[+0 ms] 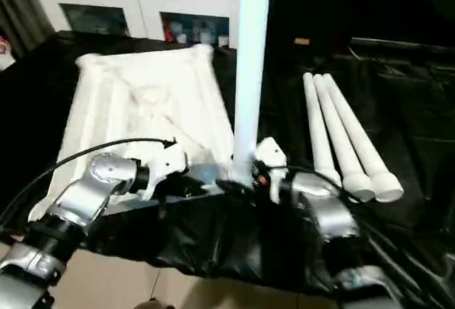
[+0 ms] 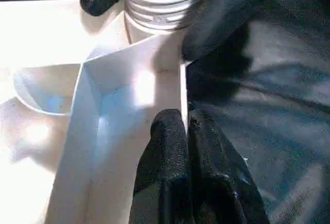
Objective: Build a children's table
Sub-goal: Rotate leg to tighten
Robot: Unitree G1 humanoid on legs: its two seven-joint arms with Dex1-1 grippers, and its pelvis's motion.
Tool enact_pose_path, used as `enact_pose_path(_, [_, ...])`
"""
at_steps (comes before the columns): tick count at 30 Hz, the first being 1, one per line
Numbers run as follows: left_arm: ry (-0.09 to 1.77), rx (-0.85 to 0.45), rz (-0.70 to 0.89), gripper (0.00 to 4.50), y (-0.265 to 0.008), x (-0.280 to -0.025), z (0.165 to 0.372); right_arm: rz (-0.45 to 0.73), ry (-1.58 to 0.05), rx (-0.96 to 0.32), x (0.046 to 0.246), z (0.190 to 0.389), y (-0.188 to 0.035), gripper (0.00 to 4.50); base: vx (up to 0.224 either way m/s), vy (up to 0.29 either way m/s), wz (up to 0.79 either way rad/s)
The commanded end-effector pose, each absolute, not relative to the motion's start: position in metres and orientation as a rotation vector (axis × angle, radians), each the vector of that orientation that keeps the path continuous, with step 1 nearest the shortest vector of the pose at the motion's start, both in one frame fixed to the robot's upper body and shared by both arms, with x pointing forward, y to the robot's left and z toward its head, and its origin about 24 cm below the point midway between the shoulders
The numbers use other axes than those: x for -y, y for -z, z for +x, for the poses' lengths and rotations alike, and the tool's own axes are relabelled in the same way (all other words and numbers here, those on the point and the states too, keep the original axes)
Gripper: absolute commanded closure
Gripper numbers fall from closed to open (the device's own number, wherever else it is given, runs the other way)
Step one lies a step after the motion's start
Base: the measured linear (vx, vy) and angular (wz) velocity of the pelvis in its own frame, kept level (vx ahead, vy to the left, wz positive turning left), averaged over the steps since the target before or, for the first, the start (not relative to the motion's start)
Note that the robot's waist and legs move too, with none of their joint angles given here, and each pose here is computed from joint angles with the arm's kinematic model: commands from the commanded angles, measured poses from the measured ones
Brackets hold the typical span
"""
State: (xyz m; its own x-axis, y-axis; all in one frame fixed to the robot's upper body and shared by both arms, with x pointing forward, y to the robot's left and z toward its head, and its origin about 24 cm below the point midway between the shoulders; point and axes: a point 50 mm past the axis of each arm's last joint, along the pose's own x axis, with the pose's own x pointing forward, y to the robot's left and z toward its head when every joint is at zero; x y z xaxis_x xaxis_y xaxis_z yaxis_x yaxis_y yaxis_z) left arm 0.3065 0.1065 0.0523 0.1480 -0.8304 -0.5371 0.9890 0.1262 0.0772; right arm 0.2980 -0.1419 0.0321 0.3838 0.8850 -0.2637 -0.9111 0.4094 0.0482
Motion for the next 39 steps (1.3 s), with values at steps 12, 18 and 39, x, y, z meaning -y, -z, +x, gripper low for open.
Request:
enact_pose_path(12, [1.464, -0.379, 0.513, 4.50, -0.060, -0.099, 0.313, -0.070, -1.462, -0.368, 0.114, 0.268, -0.027, 1.46, 0.000, 0.000, 0.00])
enact_pose_path(18, [1.447, -0.379, 0.477, 4.50, -0.057, -0.096, 0.310, -0.051, -1.305, -0.348, 0.109, 0.278, -0.022, 1.72, 0.000, 0.000, 0.00])
enact_pose_path(39, [1.170, -0.289, 0.362, 4.50, -0.063, -0.039, 0.303, 0.044, -0.611, -0.352, 0.079, 0.329, -0.007, 0.99, 0.000, 0.000, 0.00])
